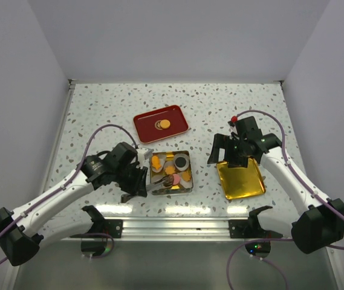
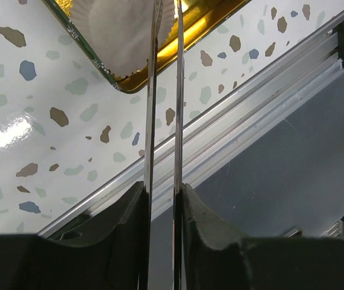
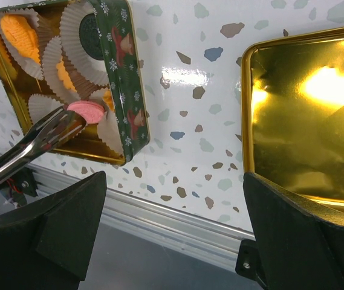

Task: Pack the cookies

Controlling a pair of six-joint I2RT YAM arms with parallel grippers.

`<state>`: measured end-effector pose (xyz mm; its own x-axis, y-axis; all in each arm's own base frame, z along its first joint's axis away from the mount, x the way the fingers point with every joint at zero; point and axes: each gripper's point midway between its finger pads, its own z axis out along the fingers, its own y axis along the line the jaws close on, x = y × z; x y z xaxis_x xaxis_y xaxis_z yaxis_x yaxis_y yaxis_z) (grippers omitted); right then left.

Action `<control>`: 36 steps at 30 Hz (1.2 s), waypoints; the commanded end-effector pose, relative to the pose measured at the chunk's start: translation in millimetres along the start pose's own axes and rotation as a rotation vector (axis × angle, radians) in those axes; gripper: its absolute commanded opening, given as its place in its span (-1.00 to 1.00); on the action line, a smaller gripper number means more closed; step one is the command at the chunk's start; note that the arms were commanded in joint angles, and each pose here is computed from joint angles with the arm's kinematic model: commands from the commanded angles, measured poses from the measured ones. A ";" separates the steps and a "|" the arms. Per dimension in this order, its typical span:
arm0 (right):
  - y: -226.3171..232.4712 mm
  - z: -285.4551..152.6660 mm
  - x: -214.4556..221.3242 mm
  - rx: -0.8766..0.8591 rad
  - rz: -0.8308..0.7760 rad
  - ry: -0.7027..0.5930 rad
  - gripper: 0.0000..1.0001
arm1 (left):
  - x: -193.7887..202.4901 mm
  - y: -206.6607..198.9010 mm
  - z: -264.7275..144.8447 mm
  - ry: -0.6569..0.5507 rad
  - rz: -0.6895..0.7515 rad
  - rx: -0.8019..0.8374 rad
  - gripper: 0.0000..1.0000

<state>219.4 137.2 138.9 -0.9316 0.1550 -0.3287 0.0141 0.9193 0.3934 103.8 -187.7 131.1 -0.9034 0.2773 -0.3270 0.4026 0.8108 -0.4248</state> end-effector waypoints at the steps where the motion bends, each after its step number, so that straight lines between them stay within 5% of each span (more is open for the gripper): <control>1: -0.3 -5.9 -2.7 0.001 -0.004 -0.022 0.97 | -24.0 -17.0 -14.4 -0.104 0.041 0.052 -0.43; 13: 0.6 -3.6 -1.5 -0.006 -0.001 -0.017 0.97 | -39.6 -29.7 -51.9 -0.205 0.047 0.060 -0.56; 29: 2.5 5.6 2.9 -0.027 0.026 0.005 0.97 | 19.9 14.9 -50.0 -0.069 0.007 -0.091 -0.54; 36: 1.9 6.9 3.7 -0.025 0.029 0.009 0.97 | 28.0 21.2 -41.7 -0.033 0.008 -0.105 -0.28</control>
<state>215.6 137.4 129.5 -0.9372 0.1674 -0.3060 0.0343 0.9172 0.3968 82.3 -142.7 149.6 -0.8979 0.2563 -0.3580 0.3805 0.8607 -0.3382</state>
